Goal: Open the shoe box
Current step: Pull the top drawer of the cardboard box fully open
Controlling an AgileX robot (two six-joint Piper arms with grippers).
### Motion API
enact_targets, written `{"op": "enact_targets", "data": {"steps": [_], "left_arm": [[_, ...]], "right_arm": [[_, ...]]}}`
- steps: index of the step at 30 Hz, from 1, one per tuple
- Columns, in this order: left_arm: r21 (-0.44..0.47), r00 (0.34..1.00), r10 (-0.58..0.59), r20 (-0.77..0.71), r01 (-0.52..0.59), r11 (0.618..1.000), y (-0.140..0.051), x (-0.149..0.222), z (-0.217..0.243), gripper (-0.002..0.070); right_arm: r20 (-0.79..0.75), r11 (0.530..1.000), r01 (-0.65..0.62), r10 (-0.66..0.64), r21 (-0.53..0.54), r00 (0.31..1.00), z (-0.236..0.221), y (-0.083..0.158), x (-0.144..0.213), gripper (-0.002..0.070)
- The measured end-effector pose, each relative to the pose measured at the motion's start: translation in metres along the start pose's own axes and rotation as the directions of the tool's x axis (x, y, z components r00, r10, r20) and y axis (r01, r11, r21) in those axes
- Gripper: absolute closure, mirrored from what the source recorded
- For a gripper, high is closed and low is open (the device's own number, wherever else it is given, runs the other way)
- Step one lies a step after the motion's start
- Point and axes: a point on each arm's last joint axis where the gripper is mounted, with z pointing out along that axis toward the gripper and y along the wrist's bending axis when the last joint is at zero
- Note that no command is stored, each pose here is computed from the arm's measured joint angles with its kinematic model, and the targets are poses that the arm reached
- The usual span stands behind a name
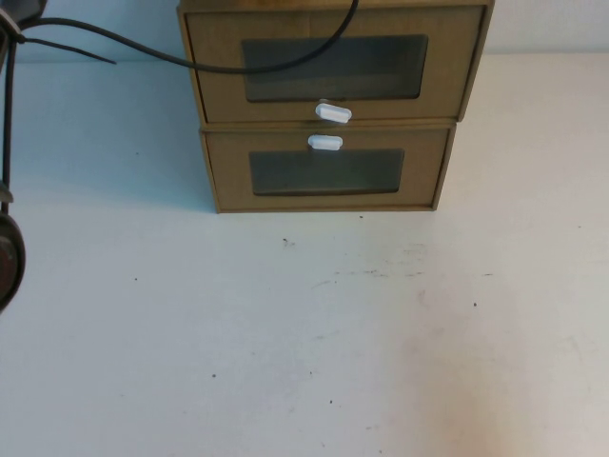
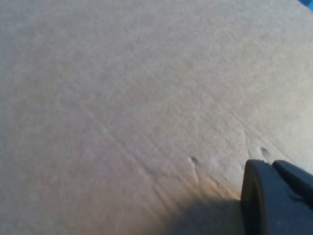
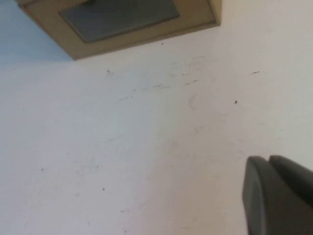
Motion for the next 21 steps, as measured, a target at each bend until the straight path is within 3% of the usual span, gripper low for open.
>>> {"op": "enact_targets", "data": {"steps": [9,21], "left_arm": [[0.009,1.000,-0.003,-0.014,0.003,1.000,-0.001,0.001,0.000,0.0680],[0.009,0.998,-0.067,-0.016,0.067,0.998,-0.001,0.001,0.000,0.0680]], "right_arm": [[-0.170,0.978,0.203,-0.208,-0.042,0.963,0.027,0.015,-0.033,0.0689],[-0.348,0.882,0.427,-0.471,-0.201,0.811,0.100,0.065,-0.068,0.0689]]}}
